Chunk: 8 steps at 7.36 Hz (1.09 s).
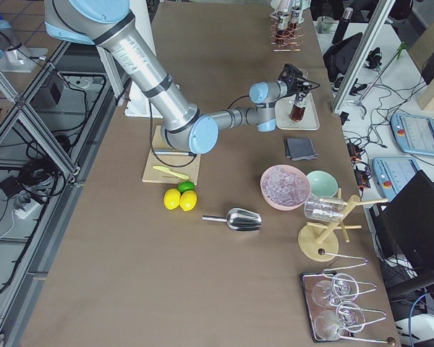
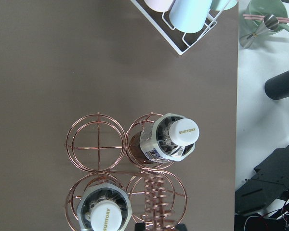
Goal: Take tea from basket to plate
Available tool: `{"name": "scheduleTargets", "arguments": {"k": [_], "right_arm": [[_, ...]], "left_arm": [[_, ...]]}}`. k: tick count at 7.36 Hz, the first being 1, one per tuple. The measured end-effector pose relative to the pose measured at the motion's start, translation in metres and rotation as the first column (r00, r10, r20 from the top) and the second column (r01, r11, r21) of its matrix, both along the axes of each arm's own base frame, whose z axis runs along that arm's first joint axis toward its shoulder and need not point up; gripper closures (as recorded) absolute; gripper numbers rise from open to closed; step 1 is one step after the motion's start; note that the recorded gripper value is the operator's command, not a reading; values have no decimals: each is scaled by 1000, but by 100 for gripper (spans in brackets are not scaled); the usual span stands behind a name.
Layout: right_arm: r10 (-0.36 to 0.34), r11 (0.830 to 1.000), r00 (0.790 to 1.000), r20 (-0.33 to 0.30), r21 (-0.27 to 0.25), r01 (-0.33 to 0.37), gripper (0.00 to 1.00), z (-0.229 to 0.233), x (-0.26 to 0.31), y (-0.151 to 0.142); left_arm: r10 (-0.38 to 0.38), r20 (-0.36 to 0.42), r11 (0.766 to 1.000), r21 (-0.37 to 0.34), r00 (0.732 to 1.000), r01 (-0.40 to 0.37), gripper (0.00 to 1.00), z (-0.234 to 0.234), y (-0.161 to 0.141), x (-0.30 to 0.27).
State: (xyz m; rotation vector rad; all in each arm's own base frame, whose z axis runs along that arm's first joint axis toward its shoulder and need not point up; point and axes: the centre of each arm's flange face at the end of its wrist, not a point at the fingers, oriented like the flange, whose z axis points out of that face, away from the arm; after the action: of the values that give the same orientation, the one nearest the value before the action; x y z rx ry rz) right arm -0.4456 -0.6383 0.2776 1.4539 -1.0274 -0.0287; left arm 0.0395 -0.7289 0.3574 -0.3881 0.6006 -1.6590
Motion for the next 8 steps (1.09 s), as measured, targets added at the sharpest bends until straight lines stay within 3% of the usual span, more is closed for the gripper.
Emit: {"name": "scheduleTargets", "arguments": {"k": [6,7,8], "right_arm": [[20,1000,1000,16,6,-20,100,9,-16,14],[20,1000,1000,19,7,-20,84,9,-18,16],[21,1000,1000,19,8,-21,34,9,-19,17]], "left_arm": [[91,35,994,50,995,-93,100,53,-20,-19],[96,39,994,57,995,-98,100,57,-22,-24],[103,43,992,63,994,-106,100,64,-24,-27]]}}
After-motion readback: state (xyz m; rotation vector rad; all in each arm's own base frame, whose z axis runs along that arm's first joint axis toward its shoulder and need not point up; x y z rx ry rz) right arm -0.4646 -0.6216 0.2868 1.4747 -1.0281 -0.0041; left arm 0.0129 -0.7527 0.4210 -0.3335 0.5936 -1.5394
